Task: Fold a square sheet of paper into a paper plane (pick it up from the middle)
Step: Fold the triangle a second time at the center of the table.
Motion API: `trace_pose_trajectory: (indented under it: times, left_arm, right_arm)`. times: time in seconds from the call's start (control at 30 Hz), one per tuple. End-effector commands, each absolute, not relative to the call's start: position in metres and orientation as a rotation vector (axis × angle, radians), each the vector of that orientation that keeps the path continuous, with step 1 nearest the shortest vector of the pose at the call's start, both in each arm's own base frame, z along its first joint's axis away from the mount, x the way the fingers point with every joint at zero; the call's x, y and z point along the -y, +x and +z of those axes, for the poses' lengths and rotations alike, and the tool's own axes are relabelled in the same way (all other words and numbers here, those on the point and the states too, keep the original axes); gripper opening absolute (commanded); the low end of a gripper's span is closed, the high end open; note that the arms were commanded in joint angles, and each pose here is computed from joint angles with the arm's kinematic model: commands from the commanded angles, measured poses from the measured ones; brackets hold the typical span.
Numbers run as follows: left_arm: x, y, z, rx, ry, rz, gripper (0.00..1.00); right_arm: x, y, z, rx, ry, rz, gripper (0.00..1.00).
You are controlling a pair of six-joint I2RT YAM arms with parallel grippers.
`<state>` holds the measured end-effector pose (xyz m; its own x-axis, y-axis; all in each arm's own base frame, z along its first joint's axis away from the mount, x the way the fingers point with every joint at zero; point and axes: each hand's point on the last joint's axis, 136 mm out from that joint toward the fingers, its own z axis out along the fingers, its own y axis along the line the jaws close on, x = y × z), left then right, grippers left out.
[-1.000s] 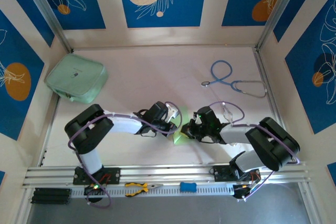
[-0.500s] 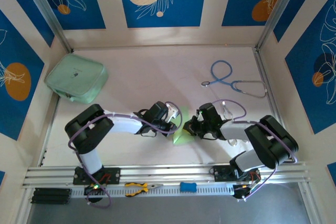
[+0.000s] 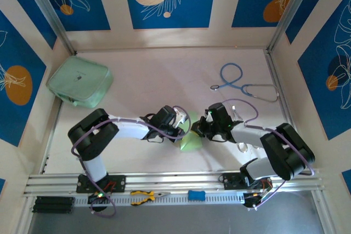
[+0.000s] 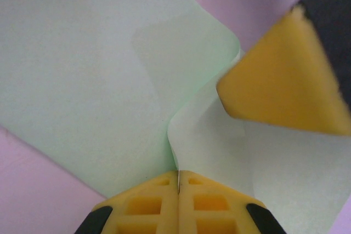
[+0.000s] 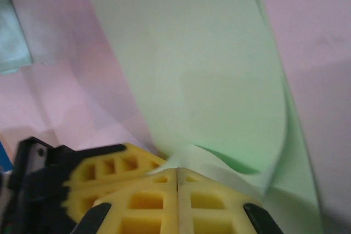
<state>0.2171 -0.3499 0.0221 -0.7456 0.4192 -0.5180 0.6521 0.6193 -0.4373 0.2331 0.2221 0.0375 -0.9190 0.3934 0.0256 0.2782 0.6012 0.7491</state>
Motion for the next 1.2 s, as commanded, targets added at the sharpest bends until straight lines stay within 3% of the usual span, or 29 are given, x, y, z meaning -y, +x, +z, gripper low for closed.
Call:
trace_pose_trajectory:
  times: [0.0,0.23,0.6,0.93,1.17]
  left_arm:
    - [0.344,0.212,0.011,-2.533,0.884,-0.864,0.01]
    - [0.343,0.212,0.01,-2.535,0.885,-0.858,0.01]
    - [0.344,0.212,0.011,-2.536,0.885,-0.865,0.01]
    - [0.343,0.212,0.011,-2.537,0.884,-0.861,0.01]
    - [0.342,0.212,0.01,-2.539,0.882,-0.851,0.01]
  right_arm:
    - [-0.213,0.228,0.018,-2.739,0.599,1.167,0.0]
    - [-0.195,0.22,-0.005,-2.76,0.711,1.119,0.0]
    - [-0.2,0.241,0.039,-2.61,0.58,1.274,0.0]
    - [-0.181,0.22,-0.006,-2.721,0.721,1.136,0.0]
    - [-0.192,0.233,0.031,-2.625,0.596,1.239,0.0]
